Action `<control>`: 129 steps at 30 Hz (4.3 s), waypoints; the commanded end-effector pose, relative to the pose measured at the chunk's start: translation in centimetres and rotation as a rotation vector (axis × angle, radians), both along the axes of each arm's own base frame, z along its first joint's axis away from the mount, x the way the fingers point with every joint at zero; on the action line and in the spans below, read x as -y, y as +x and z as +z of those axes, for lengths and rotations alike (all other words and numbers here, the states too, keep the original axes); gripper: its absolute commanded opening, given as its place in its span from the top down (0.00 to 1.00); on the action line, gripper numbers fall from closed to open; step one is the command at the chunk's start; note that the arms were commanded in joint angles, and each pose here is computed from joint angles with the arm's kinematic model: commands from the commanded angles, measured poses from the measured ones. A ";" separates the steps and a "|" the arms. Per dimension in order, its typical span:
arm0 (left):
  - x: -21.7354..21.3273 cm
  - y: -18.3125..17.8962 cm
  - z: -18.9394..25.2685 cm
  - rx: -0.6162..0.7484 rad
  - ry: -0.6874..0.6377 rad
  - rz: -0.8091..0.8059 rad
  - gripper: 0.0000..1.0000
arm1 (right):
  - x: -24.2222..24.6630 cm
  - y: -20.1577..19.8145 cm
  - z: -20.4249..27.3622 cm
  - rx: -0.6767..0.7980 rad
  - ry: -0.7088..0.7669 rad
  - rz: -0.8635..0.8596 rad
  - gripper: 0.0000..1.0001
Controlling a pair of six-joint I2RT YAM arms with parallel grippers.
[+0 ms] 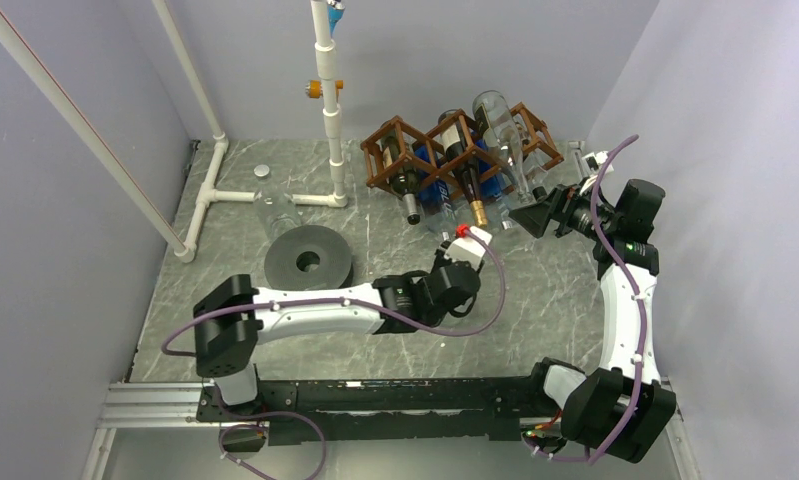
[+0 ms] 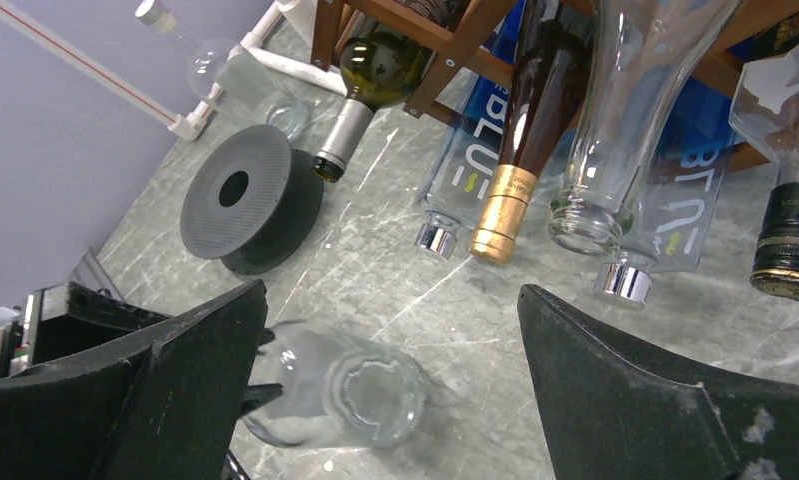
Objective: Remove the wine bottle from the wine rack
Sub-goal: Pick up the wine bottle from the center of the board, then place the wine bottle at the center of the board.
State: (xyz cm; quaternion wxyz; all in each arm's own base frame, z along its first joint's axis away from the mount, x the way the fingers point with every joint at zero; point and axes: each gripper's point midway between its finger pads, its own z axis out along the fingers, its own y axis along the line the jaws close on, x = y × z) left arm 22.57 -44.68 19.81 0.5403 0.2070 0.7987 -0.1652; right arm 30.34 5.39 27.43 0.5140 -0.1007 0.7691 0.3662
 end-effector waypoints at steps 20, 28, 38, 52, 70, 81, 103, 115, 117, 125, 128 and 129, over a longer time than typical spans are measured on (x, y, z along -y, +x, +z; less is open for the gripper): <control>-15.5 4.4 13.7 0.159 -0.254 0.044 1.00 | 0.3 0.2 0.8 0.050 -0.030 -0.009 0.01; -19.6 7.4 15.8 0.232 -0.229 0.123 1.00 | 0.3 0.2 0.7 0.049 -0.031 -0.010 0.01; -21.2 11.0 18.4 0.326 -0.280 0.169 1.00 | 0.3 0.2 0.8 0.052 -0.030 -0.007 0.01; -23.6 16.9 20.6 0.423 -0.283 0.219 1.00 | 0.2 0.0 0.9 0.059 -0.032 -0.006 0.01; -24.0 22.7 19.4 0.455 -0.236 0.141 1.00 | 0.2 0.0 0.9 0.060 -0.035 -0.008 0.01; -24.2 24.7 16.2 0.407 -0.210 0.119 1.00 | 0.3 0.1 0.9 0.059 -0.038 -0.010 0.01; -29.7 26.4 11.7 0.377 -0.120 0.282 1.00 | 0.2 0.1 0.9 0.058 -0.037 -0.005 0.01; -30.5 26.4 10.2 0.352 -0.095 0.320 0.92 | 0.3 0.1 0.9 0.061 -0.041 -0.010 0.01; -30.6 26.4 10.0 0.346 -0.098 0.329 0.83 | 0.3 0.0 0.9 0.062 -0.042 -0.009 0.01; -30.9 26.2 10.0 0.316 -0.098 0.352 0.56 | 0.2 0.0 1.1 0.066 -0.044 -0.010 0.01; -31.0 26.1 10.3 0.310 -0.102 0.356 0.48 | 0.2 0.0 1.1 0.066 -0.045 -0.011 0.01; -31.0 26.0 10.4 0.308 -0.103 0.356 0.46 | 0.2 0.0 1.1 0.067 -0.046 -0.011 0.01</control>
